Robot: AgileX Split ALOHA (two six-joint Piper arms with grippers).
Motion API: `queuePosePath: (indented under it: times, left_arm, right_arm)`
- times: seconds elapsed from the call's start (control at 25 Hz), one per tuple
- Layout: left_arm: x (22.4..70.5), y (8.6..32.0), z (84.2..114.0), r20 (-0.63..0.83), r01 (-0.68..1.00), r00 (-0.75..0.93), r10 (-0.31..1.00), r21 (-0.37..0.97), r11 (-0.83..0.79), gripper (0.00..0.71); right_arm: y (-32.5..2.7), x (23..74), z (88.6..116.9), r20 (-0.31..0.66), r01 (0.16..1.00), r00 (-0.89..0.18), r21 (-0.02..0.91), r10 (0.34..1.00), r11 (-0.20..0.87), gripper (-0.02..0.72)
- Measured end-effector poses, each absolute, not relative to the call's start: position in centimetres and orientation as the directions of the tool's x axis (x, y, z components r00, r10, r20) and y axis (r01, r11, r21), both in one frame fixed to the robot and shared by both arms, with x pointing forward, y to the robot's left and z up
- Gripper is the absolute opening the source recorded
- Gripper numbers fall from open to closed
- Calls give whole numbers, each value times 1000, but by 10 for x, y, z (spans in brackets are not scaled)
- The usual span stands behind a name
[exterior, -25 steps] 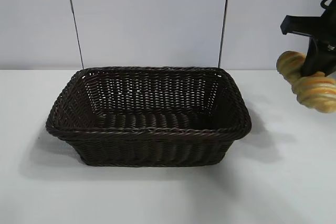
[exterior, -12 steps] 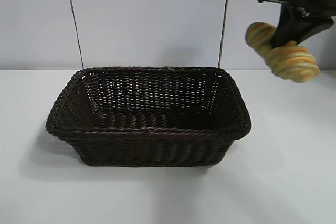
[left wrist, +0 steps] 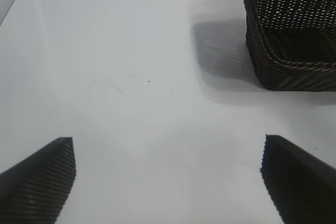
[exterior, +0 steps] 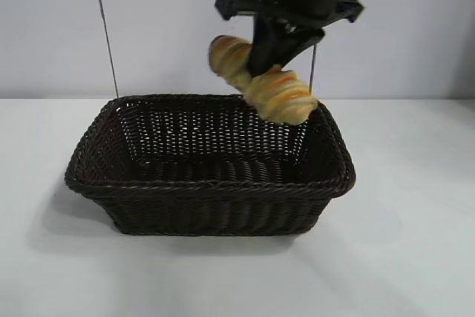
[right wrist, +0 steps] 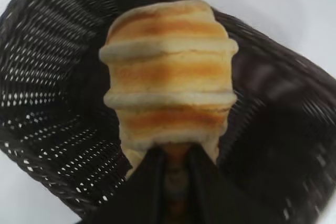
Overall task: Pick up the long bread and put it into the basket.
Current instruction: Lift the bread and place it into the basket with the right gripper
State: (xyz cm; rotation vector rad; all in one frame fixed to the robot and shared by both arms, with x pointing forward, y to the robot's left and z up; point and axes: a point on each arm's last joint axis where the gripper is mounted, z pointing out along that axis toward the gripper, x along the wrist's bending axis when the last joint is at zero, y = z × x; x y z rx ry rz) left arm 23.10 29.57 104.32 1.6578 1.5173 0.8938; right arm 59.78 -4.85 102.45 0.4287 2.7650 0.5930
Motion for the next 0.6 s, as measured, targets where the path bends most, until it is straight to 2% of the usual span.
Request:
queuePosePath:
  times: [0.08,0.2,0.6]
  left_arm:
    - [231,296,1043,28,508,72,997,859,-61,694]
    - [231,296,1043,28,508,72,997,859,-61,694]
    - [231,296,1043,28,508,72,997,859,-61,694]
  right_arm:
    - [-46,603,1015,-241,152,-933,409,267,900,83]
    - [-42,608,1002,-262,106,-940,390,221,915,83]
    - [-36,617,956,-203,124,-958,340,201,932,83]
